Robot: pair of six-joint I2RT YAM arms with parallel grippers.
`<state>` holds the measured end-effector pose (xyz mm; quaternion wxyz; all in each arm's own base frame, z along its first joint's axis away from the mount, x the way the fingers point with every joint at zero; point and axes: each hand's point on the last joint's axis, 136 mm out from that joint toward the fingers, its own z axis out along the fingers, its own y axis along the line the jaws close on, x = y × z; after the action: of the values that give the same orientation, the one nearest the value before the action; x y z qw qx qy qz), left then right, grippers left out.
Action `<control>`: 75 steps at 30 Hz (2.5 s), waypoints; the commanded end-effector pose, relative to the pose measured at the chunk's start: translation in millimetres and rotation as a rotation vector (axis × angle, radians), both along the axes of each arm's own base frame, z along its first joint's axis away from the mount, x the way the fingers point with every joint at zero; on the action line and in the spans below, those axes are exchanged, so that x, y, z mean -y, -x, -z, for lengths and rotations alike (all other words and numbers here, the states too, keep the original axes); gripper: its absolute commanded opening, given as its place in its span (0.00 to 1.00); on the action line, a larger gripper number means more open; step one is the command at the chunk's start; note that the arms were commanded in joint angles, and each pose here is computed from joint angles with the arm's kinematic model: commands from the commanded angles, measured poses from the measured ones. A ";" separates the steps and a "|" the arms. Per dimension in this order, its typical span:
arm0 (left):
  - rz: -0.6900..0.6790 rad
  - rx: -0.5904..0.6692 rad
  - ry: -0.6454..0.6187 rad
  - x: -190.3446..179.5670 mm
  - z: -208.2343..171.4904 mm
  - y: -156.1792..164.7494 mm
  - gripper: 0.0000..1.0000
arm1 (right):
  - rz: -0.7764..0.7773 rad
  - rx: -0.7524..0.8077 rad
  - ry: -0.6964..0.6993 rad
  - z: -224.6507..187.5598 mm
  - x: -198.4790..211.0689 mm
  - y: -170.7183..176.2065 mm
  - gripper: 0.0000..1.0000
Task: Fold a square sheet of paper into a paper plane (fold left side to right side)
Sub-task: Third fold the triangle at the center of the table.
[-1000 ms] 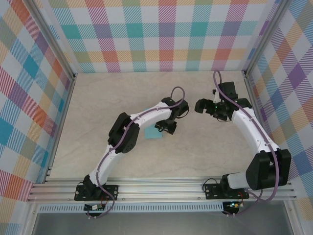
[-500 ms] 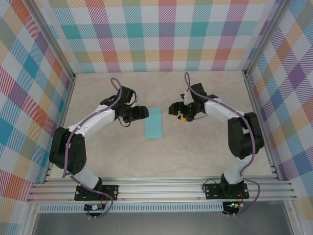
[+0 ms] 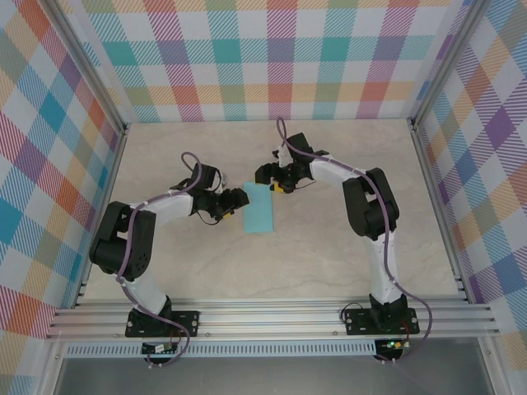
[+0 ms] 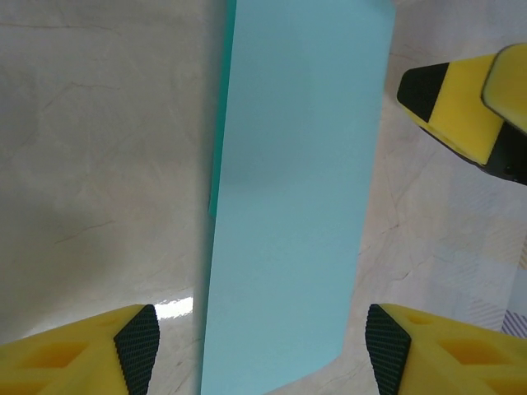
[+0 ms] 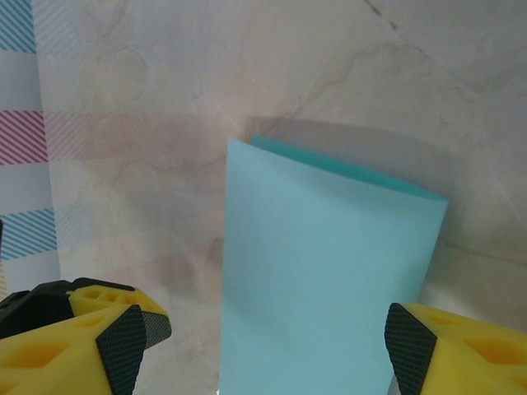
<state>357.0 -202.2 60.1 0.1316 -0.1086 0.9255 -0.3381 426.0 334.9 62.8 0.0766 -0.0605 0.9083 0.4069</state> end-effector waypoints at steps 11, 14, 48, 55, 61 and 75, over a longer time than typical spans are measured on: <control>0.003 -0.053 0.019 1.9 20.7 -4.9 0.66 | -0.038 -0.068 0.087 36.2 3.3 1.9 0.79; 0.010 -0.061 0.039 5.9 22.3 -6.3 0.63 | -0.049 -0.088 0.108 44.0 6.3 6.4 0.78; 0.069 -0.064 0.086 28.1 13.5 -8.2 0.30 | -0.067 -0.098 0.117 47.1 8.0 12.7 0.79; 0.067 -0.088 0.050 22.5 23.2 -2.4 0.11 | -0.067 0.062 0.104 8.5 10.7 -0.7 0.84; 0.059 -0.101 0.046 22.5 21.7 -2.2 0.02 | -0.073 0.237 0.151 -30.7 30.5 2.4 0.86; 0.057 -0.145 0.074 29.1 14.2 3.0 0.00 | -0.314 0.666 0.277 -12.1 7.9 136.7 0.79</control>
<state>355.8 -223.4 33.2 0.0573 -0.1168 0.9246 -0.3580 294.9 306.2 72.2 0.2163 -0.2643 0.8946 0.2884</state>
